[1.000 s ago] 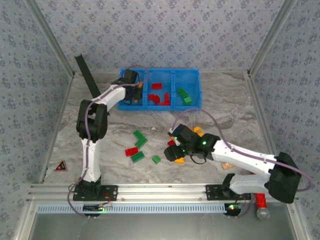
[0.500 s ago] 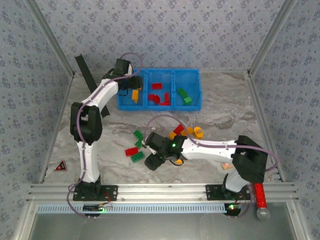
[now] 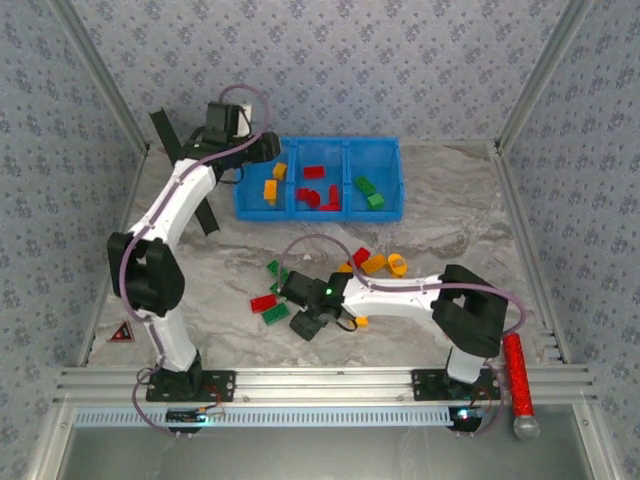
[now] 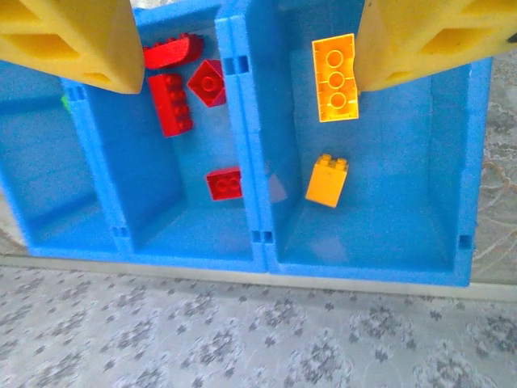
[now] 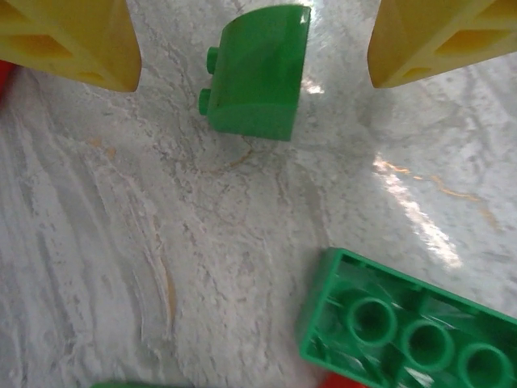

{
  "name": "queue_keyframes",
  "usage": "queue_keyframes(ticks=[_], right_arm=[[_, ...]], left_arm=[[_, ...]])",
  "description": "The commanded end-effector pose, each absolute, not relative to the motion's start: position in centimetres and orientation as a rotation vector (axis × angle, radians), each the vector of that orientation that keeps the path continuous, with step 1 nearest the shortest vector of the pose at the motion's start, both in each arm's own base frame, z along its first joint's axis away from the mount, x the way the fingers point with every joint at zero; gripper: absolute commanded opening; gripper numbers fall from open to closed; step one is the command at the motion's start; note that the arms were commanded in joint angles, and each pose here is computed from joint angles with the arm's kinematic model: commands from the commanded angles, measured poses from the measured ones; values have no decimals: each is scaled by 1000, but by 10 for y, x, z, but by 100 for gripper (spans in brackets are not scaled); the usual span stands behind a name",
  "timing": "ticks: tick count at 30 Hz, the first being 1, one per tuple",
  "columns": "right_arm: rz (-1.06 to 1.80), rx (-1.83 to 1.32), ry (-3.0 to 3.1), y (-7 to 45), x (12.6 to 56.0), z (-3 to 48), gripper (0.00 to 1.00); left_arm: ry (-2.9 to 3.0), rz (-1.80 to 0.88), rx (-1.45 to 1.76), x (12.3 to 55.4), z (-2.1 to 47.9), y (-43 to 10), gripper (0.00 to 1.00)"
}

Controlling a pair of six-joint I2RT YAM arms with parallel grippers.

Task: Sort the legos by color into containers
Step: Pick up the lego from the bottom-center of the table, then place the lego in the container.

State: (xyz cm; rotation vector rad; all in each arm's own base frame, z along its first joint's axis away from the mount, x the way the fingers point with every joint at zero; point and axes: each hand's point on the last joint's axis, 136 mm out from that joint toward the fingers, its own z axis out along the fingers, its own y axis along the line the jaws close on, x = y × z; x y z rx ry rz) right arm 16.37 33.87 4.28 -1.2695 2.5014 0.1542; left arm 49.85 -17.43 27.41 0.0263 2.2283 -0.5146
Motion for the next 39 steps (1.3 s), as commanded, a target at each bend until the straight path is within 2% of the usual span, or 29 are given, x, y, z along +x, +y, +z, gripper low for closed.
queue_keyframes(ticks=[1,4,13,20,23,26,30,33,39], right_arm=[[67,-1274,2518,333,167,36,75],[71,-1274,2532,333,167,30,72],[124,-1269,2561,335,167,19,48],[114,-1271,2592,325,167,13,37],[158,-1248,2610,323,169,24,36],[297,-1158,2575,327,187,65,33],[433,-1007,2483,320,234,136,32],[378,-909,2460,291,270,169,32],[99,-754,2405,237,356,210,32]], left_arm=[[2153,-571,43,486,305,-176,70],[2133,-572,56,474,320,-174,70],[2095,-563,76,427,344,-163,71],[2070,-517,79,393,358,-146,73],[2068,-506,82,379,361,-141,74],[2084,-477,81,361,358,-132,74],[2102,-443,88,335,352,-121,75],[2108,-448,122,319,349,-121,75],[2213,-386,311,286,311,-138,75]])
